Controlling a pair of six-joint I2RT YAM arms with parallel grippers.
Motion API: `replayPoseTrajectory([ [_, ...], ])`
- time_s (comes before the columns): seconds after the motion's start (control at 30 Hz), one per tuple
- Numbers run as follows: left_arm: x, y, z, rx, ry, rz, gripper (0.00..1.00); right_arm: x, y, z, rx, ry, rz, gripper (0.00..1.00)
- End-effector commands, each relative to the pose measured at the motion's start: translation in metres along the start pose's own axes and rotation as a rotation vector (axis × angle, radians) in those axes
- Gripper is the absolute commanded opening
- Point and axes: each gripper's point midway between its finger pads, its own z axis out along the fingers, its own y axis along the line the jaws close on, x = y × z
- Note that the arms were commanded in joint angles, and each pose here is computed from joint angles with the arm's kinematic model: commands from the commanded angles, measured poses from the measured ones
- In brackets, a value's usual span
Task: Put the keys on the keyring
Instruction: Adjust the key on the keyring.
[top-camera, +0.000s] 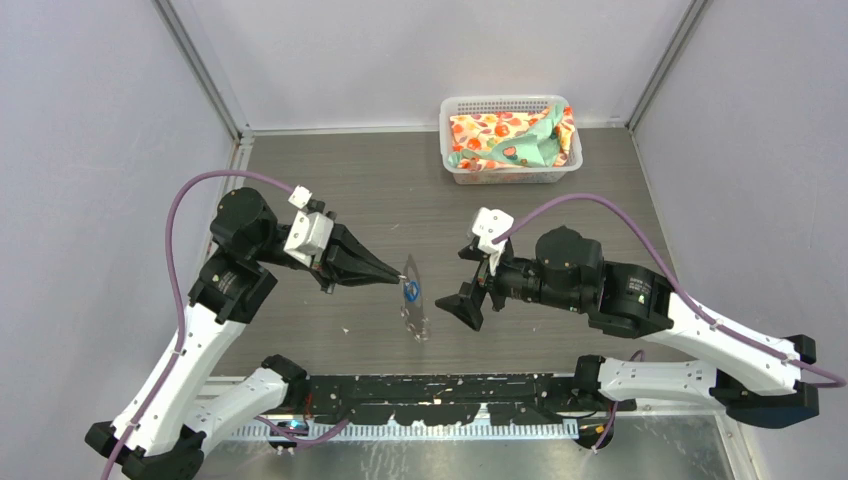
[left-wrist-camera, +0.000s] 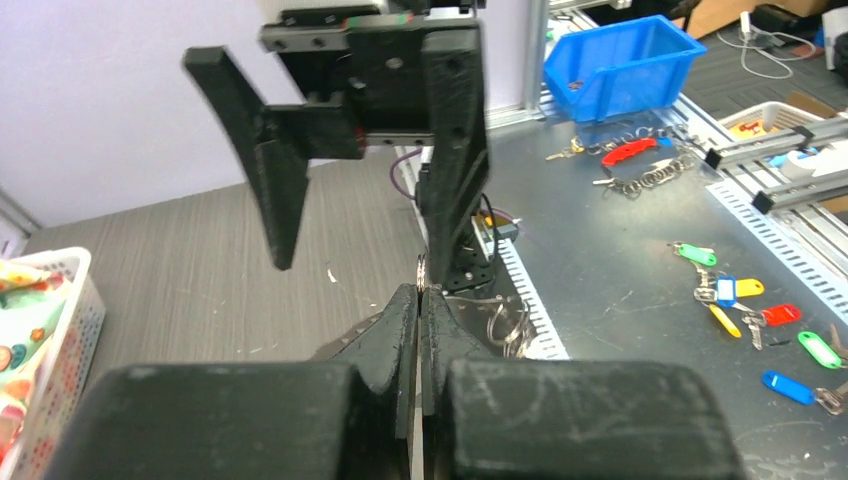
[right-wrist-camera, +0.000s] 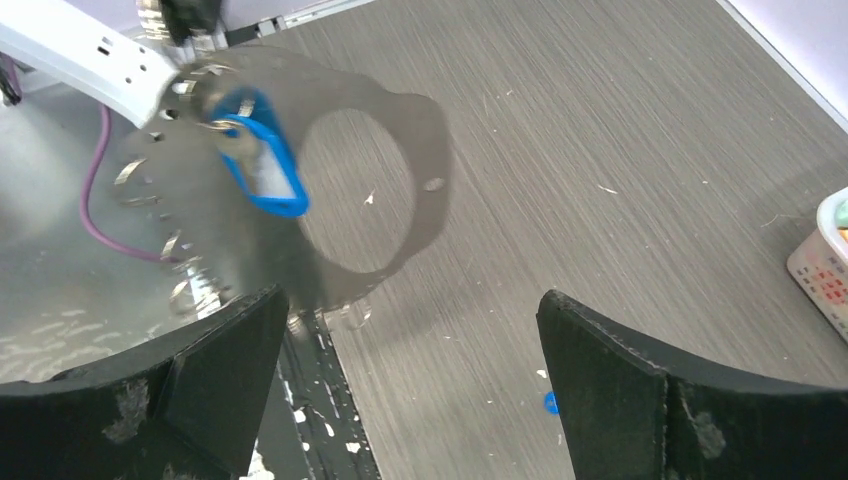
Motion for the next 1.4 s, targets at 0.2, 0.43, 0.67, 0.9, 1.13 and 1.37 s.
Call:
replayPoseTrajectory([
  [0.2, -0.029, -0.024, -0.003, 0.092, -0.030, 0.070, 0.00, -0.031, 0.026, 0.025, -0.329, -0.038, -0.047, 1.00],
  [0.43, -0.026, -0.021, -0.003, 0.078, -0.031, 0.084, 0.00, -0.034, 0.047, 0.050, -0.410, -0.047, 0.011, 1.00],
  [0.67, -0.023, -0.019, -0.003, 0.067, -0.027, 0.114, 0.00, -0.033, 0.055, 0.054, -0.349, -0.059, 0.041, 1.00],
  [0.9, -0.027, -0.024, -0.004, 0.086, -0.030, 0.109, 0.00, -0.030, 0.036, 0.036, -0.261, -0.031, -0.058, 1.00],
  [1.13, -0.031, -0.026, -0.003, 0.111, -0.037, 0.078, 0.00, -0.035, 0.013, 0.028, -0.152, 0.043, -0.142, 1.00],
  [1.37, -0.034, -0.038, -0.004, 0.171, -0.037, 0.053, 0.00, -0.042, 0.015, 0.012, -0.205, 0.066, -0.284, 1.00],
])
